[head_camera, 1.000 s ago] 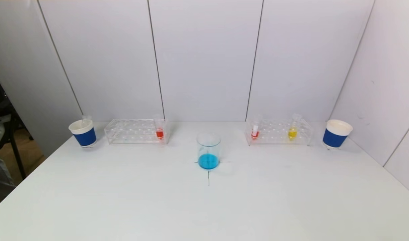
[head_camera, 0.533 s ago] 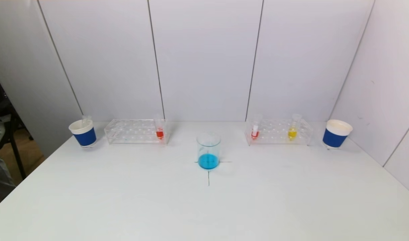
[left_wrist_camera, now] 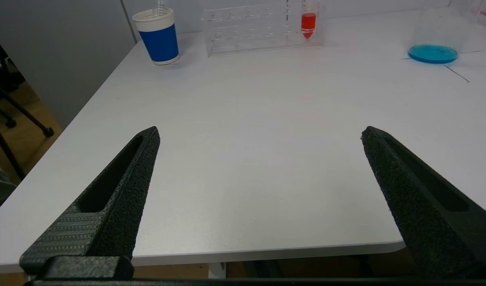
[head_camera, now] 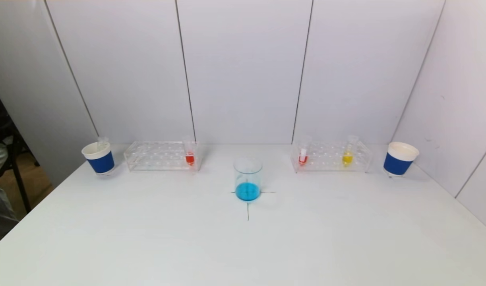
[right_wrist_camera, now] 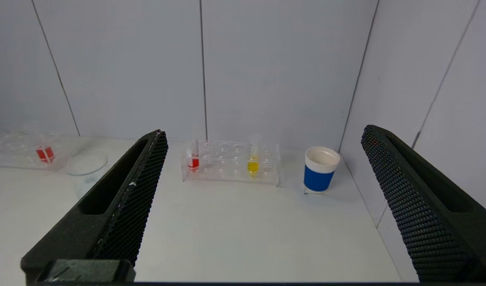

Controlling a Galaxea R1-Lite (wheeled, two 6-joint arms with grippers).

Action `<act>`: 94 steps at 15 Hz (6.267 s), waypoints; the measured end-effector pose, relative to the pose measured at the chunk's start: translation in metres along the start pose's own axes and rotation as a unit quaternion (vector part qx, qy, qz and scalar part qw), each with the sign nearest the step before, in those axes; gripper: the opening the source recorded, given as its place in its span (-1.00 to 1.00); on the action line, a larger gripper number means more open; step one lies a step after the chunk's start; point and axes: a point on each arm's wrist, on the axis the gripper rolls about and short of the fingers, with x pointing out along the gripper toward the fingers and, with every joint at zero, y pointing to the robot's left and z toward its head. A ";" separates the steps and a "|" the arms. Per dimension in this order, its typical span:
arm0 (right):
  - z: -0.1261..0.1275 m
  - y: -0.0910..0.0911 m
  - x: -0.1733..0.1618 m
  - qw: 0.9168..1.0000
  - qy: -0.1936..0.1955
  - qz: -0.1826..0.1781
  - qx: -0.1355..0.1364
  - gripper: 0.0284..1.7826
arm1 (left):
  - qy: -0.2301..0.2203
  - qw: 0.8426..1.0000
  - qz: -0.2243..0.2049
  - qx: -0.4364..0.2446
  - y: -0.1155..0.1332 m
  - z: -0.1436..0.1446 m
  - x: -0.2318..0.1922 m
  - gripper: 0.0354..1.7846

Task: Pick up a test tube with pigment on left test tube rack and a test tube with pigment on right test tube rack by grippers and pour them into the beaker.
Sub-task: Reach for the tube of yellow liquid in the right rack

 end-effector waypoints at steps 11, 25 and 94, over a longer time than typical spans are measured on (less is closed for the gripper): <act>-0.047 -0.001 0.180 0.998 0.066 0.003 0.007 0.99 | 0.000 1.000 0.000 0.000 0.000 0.000 0.000 0.99; -0.172 0.002 0.281 0.993 0.119 0.001 0.020 0.99 | 0.000 1.000 0.000 0.000 0.000 0.000 0.000 0.99; -0.292 -0.001 0.367 0.997 0.074 -0.030 0.013 0.99 | 0.000 1.000 0.000 0.000 0.000 0.000 0.000 0.99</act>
